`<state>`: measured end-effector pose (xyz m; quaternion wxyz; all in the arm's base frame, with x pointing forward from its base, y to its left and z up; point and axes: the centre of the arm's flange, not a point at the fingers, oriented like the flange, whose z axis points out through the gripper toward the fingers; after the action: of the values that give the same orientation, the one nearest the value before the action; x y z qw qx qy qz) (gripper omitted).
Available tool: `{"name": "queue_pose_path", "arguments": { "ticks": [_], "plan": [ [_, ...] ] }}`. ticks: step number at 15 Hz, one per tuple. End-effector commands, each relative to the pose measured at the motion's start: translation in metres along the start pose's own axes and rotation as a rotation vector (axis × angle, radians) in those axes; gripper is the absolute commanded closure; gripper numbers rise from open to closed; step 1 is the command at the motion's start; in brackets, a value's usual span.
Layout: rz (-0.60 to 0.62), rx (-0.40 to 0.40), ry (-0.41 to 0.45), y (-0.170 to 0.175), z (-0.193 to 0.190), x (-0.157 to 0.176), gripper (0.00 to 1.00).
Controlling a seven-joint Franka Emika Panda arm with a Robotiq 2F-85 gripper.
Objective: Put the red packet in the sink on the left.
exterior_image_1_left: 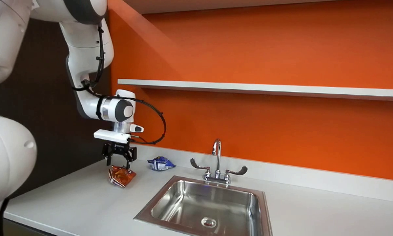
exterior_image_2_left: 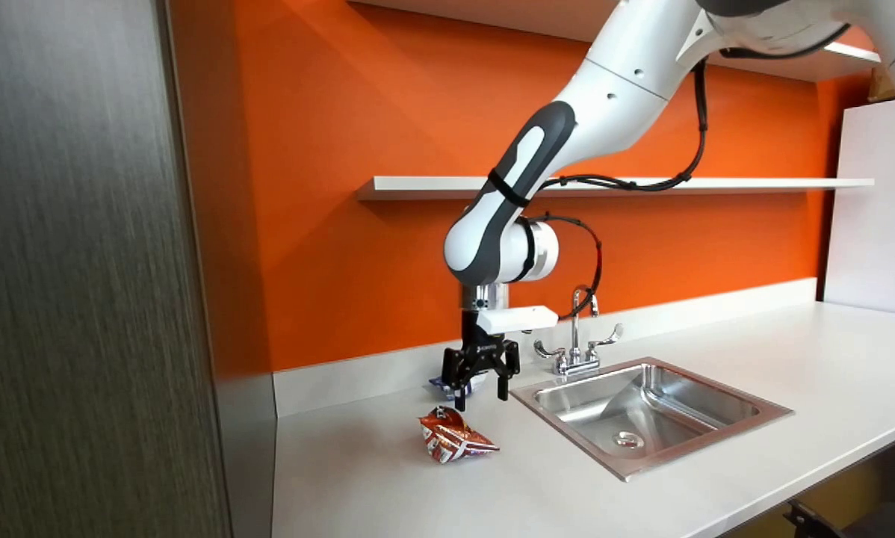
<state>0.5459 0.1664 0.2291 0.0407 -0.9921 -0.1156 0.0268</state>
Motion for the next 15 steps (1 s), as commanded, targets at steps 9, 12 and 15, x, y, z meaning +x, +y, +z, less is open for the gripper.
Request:
{"name": "queue_pose_path", "arguments": {
  "ticks": [9,12,15],
  "plan": [
    [0.015,-0.027,0.013,-0.006,0.03,0.058,0.0],
    [0.024,-0.031,0.013,-0.002,0.036,0.062,0.0],
    [0.032,-0.033,0.013,0.0,0.039,0.064,0.0]
  ]
}}
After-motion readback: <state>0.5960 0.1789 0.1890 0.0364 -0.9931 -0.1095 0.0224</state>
